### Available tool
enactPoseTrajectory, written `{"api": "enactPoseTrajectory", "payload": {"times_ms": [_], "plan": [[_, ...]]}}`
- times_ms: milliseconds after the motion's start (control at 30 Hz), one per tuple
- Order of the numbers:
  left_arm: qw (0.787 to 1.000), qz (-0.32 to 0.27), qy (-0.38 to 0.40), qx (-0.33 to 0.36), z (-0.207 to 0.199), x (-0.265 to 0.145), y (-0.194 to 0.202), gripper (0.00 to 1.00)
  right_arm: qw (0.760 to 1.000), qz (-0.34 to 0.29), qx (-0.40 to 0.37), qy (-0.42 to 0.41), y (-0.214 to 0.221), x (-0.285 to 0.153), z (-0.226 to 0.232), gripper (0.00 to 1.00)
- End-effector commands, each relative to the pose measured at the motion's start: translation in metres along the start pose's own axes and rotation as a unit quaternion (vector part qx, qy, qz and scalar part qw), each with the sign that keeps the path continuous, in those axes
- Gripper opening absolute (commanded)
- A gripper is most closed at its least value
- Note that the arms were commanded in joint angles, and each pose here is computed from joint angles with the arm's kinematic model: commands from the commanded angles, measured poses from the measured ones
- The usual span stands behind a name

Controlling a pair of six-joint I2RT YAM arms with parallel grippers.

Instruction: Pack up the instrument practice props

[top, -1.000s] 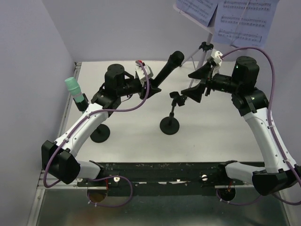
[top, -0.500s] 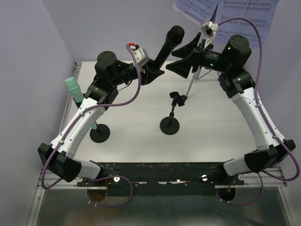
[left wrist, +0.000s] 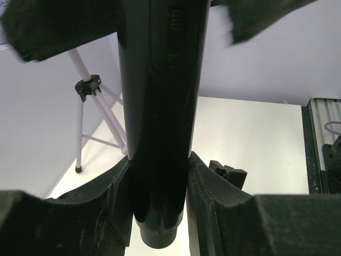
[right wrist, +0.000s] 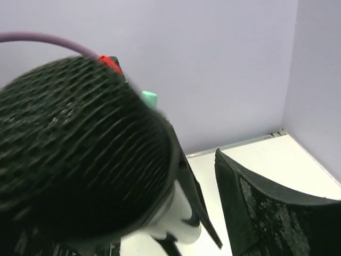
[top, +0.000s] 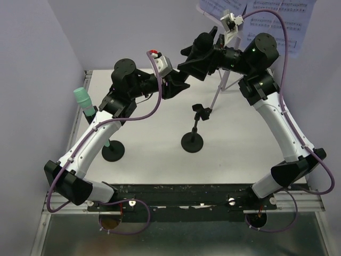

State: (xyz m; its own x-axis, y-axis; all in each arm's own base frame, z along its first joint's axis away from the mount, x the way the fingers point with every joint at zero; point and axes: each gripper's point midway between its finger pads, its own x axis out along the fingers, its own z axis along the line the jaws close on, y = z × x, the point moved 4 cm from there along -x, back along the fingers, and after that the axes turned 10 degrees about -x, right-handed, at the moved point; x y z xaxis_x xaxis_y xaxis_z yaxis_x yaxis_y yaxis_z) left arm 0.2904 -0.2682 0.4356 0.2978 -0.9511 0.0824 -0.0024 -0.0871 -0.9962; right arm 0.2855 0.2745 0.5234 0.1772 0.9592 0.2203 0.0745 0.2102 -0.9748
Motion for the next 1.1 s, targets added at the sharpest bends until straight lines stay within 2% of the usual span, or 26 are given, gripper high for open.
{"api": "enactPoseTrajectory", "payload": {"times_ms": [0,300,333,367,400,433,500,533,667,800,900,1000,1067], "plan": [[1.000,-0.010,0.028,0.011,-0.014,0.001,-0.010,0.00,1.000,-0.014,-0.002,-0.005,-0.007,0.013,-0.002,0.79],[0.999,-0.011,0.023,0.021,-0.013,0.000,-0.009,0.00,1.000,-0.003,-0.008,-0.005,-0.005,0.012,0.003,0.22],[0.999,-0.008,0.023,0.021,-0.013,0.000,-0.007,0.04,1.000,-0.002,-0.011,-0.001,-0.005,0.011,0.003,0.15],[0.999,-0.008,0.021,0.023,-0.012,0.001,-0.007,0.17,1.000,-0.002,-0.020,0.004,-0.007,0.009,0.003,0.06],[1.000,-0.006,0.015,0.022,-0.010,0.001,-0.005,0.39,1.000,0.003,-0.024,0.010,-0.007,0.007,0.004,0.00],[1.000,-0.006,0.010,0.023,-0.008,0.000,-0.004,0.55,0.999,0.003,-0.032,0.020,-0.009,0.005,0.002,0.00],[1.000,-0.007,-0.010,0.023,-0.004,-0.001,-0.004,0.95,0.998,0.004,-0.053,0.039,-0.015,0.000,0.001,0.00],[1.000,-0.006,-0.019,0.024,-0.002,-0.003,-0.003,0.99,0.997,0.003,-0.067,0.049,-0.019,-0.005,0.000,0.00],[0.999,-0.003,-0.033,0.034,-0.003,-0.009,-0.001,0.99,0.986,0.019,-0.131,0.105,-0.032,-0.025,-0.009,0.00],[0.999,-0.004,-0.039,0.037,-0.005,-0.015,0.001,0.99,0.962,0.092,-0.179,0.183,-0.023,-0.060,-0.022,0.00],[0.998,0.000,-0.045,0.036,-0.005,-0.018,0.005,0.99,0.916,0.194,-0.203,0.288,0.007,-0.102,-0.044,0.00],[0.998,0.005,-0.051,0.036,-0.003,-0.018,0.011,0.99,0.882,0.282,-0.197,0.322,0.043,-0.145,-0.046,0.00],[0.998,0.005,-0.055,0.037,-0.001,-0.017,0.011,0.99,0.860,0.337,-0.165,0.347,0.068,-0.176,-0.039,0.00]]}}
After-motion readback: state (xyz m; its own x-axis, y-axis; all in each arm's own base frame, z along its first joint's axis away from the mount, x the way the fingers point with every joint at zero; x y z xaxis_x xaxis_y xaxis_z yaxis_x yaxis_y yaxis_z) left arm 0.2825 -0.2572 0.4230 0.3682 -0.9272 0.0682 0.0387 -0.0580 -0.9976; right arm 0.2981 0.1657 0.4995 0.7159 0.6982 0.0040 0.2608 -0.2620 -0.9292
